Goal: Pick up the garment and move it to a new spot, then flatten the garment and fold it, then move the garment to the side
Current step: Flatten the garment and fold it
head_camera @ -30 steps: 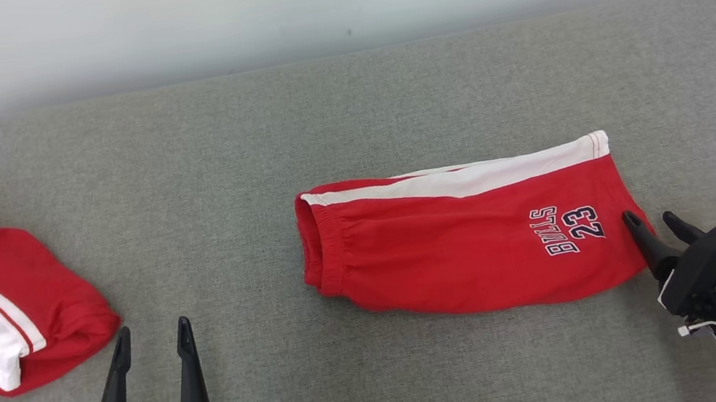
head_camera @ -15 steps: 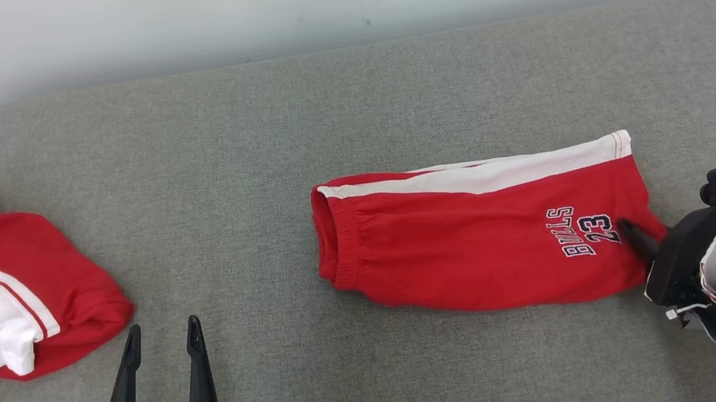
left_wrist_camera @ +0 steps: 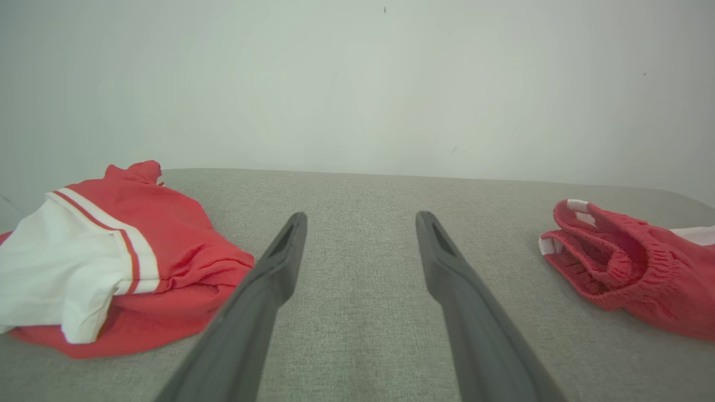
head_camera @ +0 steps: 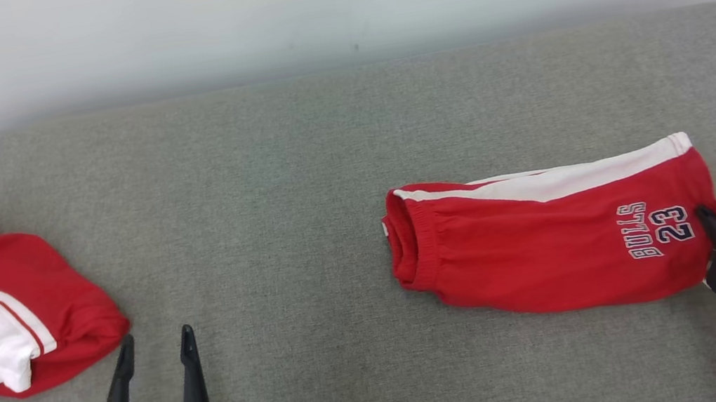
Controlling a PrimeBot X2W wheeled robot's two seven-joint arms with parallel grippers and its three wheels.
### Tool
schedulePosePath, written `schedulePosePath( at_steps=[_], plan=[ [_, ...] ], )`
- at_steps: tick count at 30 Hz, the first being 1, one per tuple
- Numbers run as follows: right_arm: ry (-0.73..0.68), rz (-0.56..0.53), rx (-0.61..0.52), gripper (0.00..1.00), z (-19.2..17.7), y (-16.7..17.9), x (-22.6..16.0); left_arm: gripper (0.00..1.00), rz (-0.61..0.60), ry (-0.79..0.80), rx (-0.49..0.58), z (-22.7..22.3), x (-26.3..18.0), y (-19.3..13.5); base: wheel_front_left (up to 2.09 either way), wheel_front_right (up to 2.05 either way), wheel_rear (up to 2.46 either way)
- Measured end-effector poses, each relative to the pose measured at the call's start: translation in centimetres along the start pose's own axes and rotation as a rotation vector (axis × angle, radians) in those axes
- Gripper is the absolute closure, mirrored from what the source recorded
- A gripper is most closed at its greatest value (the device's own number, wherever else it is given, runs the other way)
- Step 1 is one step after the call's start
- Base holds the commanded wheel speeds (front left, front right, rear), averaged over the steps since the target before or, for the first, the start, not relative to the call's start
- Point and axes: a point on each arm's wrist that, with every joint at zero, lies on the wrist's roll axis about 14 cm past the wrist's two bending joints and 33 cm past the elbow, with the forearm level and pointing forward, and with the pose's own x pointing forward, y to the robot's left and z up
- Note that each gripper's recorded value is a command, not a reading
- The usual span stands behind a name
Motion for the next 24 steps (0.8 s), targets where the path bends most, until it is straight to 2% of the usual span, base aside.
schedulePosePath(
  at_steps=[3,9,17,24],
  plan=[
    [-0.014,0.003,0.005,1.00,0.4,0.1,-0.2,0.00,0.004,-0.007,0.009,0.3,0.0,0.1,0.00,0.00,0.00],
    [-0.089,0.092,0.018,1.00,2.6,3.0,-0.9,0.00,0.025,-0.001,0.037,0.2,-0.4,0.8,0.00,0.00,0.00],
    [-0.126,0.287,0.044,1.00,4.1,9.9,-1.8,0.00,0.039,0.007,0.039,-0.1,-0.9,1.1,0.00,0.00,0.00],
    [-0.079,0.455,0.030,1.00,3.2,16.7,-2.0,0.00,0.054,0.012,0.033,-0.2,-1.0,1.5,0.00,0.00,0.00]
  ],
)
